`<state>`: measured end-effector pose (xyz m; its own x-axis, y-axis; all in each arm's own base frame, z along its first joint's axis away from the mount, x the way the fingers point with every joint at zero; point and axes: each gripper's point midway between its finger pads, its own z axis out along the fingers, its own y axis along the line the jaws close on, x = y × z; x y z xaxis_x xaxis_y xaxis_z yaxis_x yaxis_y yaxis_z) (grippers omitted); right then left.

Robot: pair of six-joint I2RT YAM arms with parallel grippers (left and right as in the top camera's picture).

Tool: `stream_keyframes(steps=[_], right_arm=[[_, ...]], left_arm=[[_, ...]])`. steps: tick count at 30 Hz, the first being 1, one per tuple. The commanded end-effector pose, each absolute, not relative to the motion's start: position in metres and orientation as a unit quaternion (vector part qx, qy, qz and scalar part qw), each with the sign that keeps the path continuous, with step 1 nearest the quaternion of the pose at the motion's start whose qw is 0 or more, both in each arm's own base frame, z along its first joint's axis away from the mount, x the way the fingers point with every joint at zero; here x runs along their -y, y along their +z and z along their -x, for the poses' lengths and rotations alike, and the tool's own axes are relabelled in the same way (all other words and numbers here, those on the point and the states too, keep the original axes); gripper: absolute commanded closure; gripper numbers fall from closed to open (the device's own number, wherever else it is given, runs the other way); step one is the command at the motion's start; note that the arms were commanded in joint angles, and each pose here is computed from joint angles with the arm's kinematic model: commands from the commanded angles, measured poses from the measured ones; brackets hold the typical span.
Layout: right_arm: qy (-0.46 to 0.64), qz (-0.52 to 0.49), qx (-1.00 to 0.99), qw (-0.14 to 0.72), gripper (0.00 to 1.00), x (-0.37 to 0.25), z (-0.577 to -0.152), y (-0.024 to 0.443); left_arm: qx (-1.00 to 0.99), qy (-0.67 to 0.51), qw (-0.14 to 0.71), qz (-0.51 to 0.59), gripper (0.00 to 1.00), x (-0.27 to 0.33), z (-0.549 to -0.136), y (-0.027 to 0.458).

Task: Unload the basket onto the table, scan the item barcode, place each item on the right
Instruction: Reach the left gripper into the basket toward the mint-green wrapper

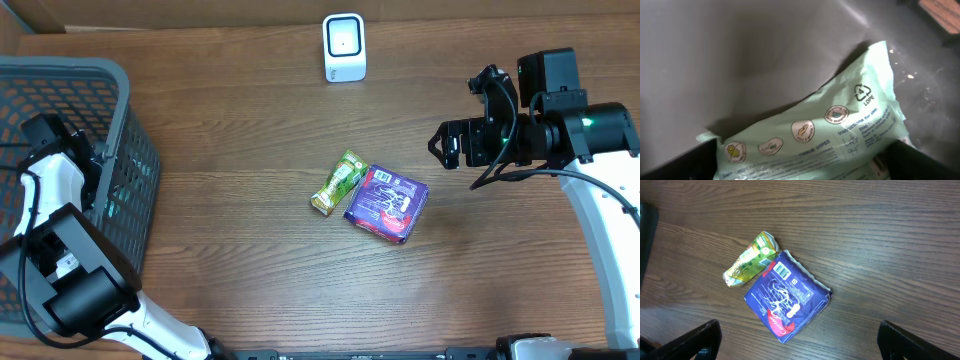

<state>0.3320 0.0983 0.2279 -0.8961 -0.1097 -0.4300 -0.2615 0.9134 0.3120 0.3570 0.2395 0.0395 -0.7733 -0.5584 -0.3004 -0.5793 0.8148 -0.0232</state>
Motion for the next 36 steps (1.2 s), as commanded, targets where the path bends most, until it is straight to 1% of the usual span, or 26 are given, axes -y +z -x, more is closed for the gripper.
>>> stream_keyframes(steps=[1,2,3,5,6,12,16,22,29,30,31,33,34,36], right_arm=[[0.187,0.1,-0.955,0.206,0.0,-0.101,-0.332,0.228],[0.187,0.1,-0.955,0.206,0.0,-0.101,-0.332,0.228],[0.187,0.1,-0.955,0.206,0.0,-0.101,-0.332,0.228],[0.187,0.1,-0.955,0.207,0.0,-0.101,-0.332,0.229],[0.187,0.1,-0.955,0.208,0.0,-0.101,-0.332,0.229],[0.187,0.1,-0.955,0.208,0.0,-0.101,-0.332,0.229],[0.188,0.101,-0.954,0.21,0.0,-0.102,-0.333,0.229],[0.188,0.101,-0.954,0.213,0.0,-0.102,-0.335,0.23],[0.188,0.102,-0.952,0.218,0.0,-0.102,-0.337,0.231],[0.188,0.102,-0.952,0.218,0.0,-0.102,-0.337,0.231],[0.188,0.102,-0.952,0.219,0.0,-0.102,-0.337,0.231],[0.188,0.102,-0.952,0.221,0.0,-0.102,-0.338,0.231],[0.188,0.102,-0.952,0.221,0.0,-0.102,-0.338,0.232],[0.188,0.103,-0.951,0.222,0.0,-0.102,-0.338,0.232]], left_arm=[[-0.957,0.028,0.08,0.278,0.46,-0.228,-0.336,-0.003],[-0.957,0.028,0.08,0.278,0.62,-0.228,-0.336,-0.003],[-0.957,0.028,0.08,0.278,0.75,-0.228,-0.336,-0.003],[-0.957,0.027,0.078,0.278,0.91,-0.228,-0.336,-0.003],[-0.957,0.027,0.075,0.278,0.96,-0.227,-0.334,-0.003],[-0.954,0.022,0.065,0.291,0.96,-0.227,-0.334,0.008],[-0.946,0.021,0.068,0.316,0.96,-0.234,-0.344,0.042],[-0.942,0.028,0.107,0.318,0.96,-0.247,-0.367,0.135],[-0.926,0.047,0.212,0.309,0.96,-0.252,-0.38,0.261],[-0.923,0.05,0.224,0.308,0.93,-0.252,-0.379,0.273],[-0.923,0.053,0.23,0.303,0.83,-0.251,-0.379,0.28],[-0.924,0.053,0.23,0.302,0.45,-0.25,-0.377,0.283],[-0.925,0.051,0.223,0.303,0.29,-0.248,-0.375,0.28],[-0.932,0.043,0.198,0.302,0.14,-0.244,-0.37,0.267]])
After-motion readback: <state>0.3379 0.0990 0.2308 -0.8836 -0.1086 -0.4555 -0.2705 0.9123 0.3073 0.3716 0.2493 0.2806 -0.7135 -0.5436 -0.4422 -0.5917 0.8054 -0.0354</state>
